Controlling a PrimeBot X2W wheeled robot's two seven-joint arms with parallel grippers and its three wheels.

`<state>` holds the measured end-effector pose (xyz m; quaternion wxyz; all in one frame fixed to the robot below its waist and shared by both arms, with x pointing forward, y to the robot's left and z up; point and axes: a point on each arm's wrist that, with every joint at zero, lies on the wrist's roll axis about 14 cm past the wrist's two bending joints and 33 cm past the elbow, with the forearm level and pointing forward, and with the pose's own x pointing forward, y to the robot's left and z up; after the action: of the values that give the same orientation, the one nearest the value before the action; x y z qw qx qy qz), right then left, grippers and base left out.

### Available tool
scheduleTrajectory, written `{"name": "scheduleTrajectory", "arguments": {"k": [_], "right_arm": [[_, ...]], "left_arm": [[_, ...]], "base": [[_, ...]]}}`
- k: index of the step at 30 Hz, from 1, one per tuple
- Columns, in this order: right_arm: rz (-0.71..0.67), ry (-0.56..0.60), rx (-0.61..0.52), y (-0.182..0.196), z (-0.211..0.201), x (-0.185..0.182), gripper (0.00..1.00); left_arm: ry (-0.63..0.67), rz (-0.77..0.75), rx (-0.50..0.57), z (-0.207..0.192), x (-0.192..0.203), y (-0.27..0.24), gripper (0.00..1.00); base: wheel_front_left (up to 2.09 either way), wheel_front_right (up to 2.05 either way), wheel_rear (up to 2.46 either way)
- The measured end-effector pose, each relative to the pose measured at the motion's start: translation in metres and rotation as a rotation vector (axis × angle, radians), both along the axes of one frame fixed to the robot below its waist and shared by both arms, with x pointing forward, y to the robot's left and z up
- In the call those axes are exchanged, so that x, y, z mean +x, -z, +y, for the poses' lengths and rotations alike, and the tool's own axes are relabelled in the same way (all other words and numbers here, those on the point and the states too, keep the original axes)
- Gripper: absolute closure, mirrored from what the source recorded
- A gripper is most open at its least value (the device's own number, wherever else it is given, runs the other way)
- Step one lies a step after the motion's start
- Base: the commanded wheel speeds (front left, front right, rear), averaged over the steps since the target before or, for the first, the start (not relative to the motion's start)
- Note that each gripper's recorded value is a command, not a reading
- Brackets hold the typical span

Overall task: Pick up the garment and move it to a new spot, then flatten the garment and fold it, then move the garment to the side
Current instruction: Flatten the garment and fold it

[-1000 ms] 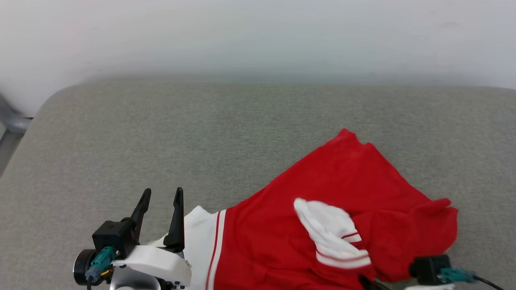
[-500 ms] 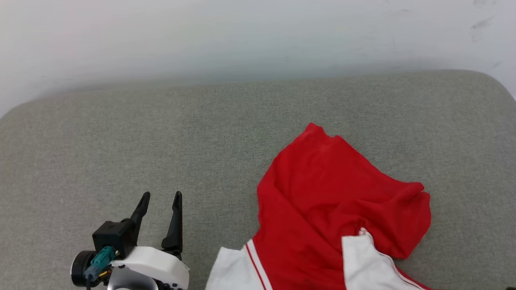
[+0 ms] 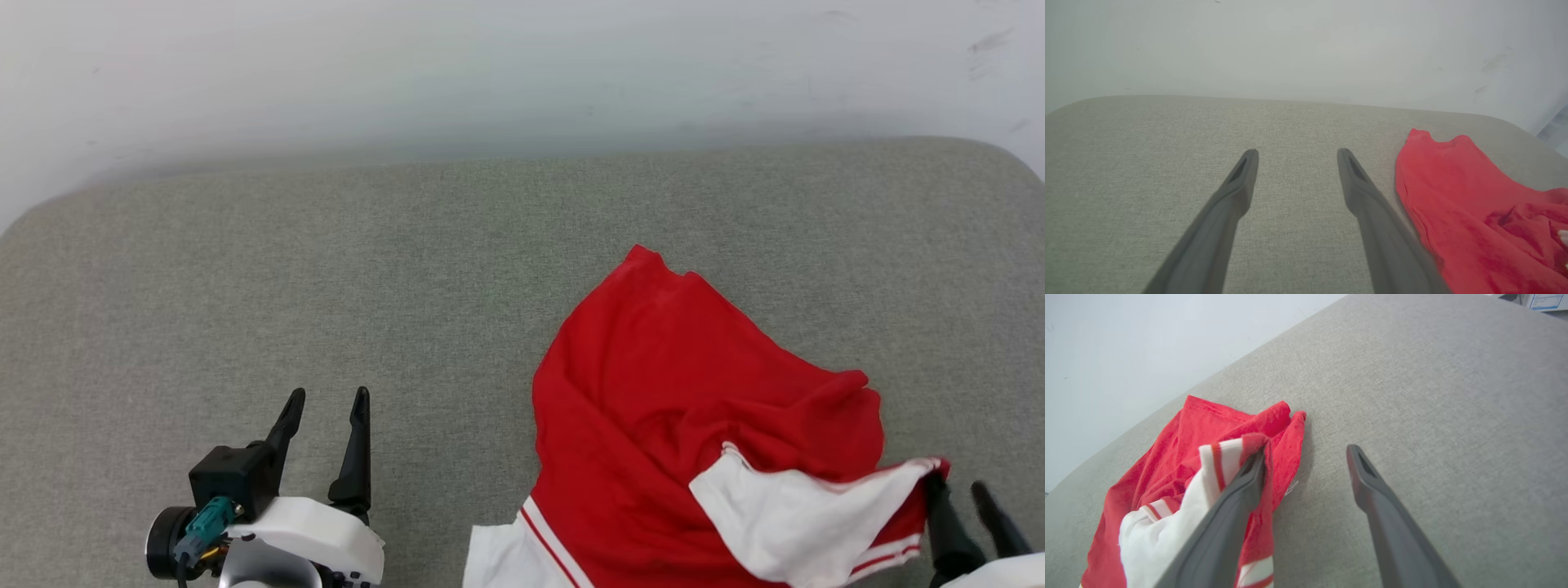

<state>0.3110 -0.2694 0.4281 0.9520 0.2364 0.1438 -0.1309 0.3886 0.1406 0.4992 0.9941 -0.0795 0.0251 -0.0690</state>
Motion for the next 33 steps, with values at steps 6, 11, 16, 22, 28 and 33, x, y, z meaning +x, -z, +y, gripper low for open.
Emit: {"name": "scheduleTrajectory", "arguments": {"k": [6, 11, 16, 22, 28, 33], "right_arm": [[-0.093, -0.018, -0.133, -0.038, -0.007, 0.020, 0.00], [-0.091, -0.082, -0.205, -0.054, 0.002, 0.037, 0.00], [-0.094, -0.140, -0.252, -0.067, 0.015, 0.046, 0.00], [-0.044, -0.223, -0.302, -0.076, 0.029, 0.046, 0.00], [0.085, -0.327, -0.307, -0.066, 0.039, 0.044, 0.00], [0.184, -0.391, -0.278, -0.056, 0.044, 0.046, 0.00]], "left_arm": [[-0.007, -0.013, -0.004, 0.001, 0.001, -0.004, 0.00], [-0.022, -0.020, -0.016, 0.005, 0.002, -0.005, 0.00], [-0.034, -0.027, -0.024, 0.007, 0.003, -0.007, 0.00], [-0.033, -0.030, -0.028, 0.005, 0.004, -0.007, 0.00], [-0.025, -0.031, -0.031, 0.003, 0.005, -0.007, 0.00], [-0.025, -0.030, -0.033, 0.003, 0.006, -0.005, 0.00]], "base": [[0.00, 0.00, 0.00], [0.00, 0.00, 0.00], [0.00, 0.00, 0.00], [0.00, 0.00, 0.00], [0.00, 0.00, 0.00], [0.00, 0.00, 0.00]]}}
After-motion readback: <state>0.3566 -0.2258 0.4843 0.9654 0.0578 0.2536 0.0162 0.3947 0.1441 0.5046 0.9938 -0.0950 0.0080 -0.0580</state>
